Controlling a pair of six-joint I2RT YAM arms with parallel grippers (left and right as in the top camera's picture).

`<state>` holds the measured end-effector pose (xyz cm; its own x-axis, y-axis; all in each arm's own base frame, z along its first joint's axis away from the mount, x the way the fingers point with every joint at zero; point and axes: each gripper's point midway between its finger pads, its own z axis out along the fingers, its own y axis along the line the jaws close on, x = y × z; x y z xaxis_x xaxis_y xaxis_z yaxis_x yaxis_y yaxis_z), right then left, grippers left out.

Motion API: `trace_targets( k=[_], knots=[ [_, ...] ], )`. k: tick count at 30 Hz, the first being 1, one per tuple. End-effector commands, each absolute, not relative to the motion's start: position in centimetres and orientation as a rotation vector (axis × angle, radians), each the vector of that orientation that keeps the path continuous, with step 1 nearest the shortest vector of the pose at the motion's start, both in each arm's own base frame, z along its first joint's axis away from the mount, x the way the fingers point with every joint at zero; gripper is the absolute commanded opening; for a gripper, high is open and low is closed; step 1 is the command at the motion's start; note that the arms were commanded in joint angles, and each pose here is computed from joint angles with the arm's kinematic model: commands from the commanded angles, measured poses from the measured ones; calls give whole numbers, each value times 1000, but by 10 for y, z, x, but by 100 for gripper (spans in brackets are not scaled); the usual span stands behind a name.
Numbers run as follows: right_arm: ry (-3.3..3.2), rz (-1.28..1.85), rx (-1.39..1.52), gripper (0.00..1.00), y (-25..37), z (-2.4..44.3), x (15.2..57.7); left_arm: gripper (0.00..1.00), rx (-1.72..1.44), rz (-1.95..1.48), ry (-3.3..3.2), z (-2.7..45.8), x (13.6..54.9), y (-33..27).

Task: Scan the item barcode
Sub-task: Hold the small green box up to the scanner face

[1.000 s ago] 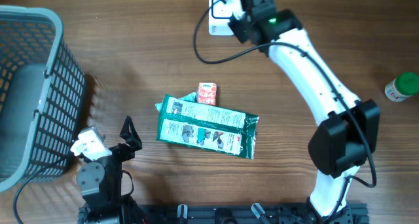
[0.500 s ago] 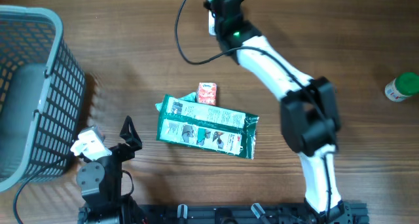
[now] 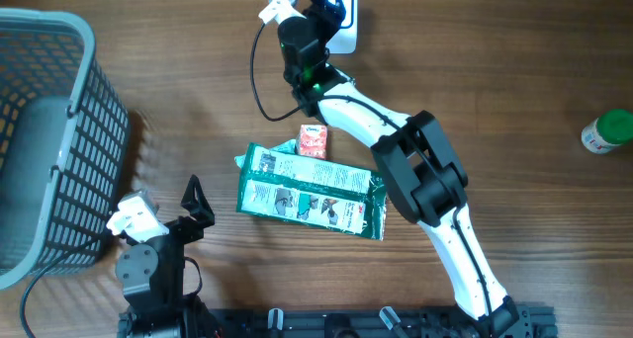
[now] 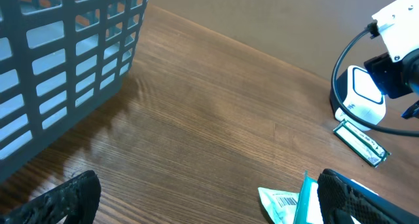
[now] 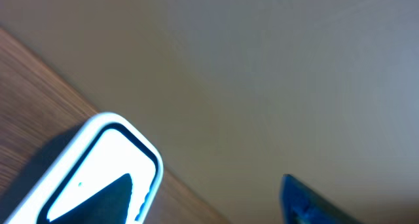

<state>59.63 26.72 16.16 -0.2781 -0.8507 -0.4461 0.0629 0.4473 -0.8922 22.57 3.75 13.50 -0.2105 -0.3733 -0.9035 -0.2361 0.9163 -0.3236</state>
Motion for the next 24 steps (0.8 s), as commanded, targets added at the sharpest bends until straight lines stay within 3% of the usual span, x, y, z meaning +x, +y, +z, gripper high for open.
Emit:
trace_targets(
  k=[1,8,15,17,20,22,24],
  knots=[
    [1656,-1114,-529,79,277,168,566,100,-431,-128,1804,134,226,36],
    [1583,-1197,-710,83,329,192,526,100,-431,-128,1804,134,226,36],
    [1654,-1134,-705,91,284,319,483,100,-431,-129,1804,134,226,36],
    [1848,-859,-894,99,274,287,456,100,-431,-128,1804,134,226,36],
    [2229,24,-1250,99,286,217,389,100,-431,-129,1804,134,226,36],
    [2336,244,-1124,100,261,193,411,100,-431,-128,1804,134,226,36],
    [2433,250,-991,100,231,161,436,100,-431,-128,1804,134,226,36]
  ],
)
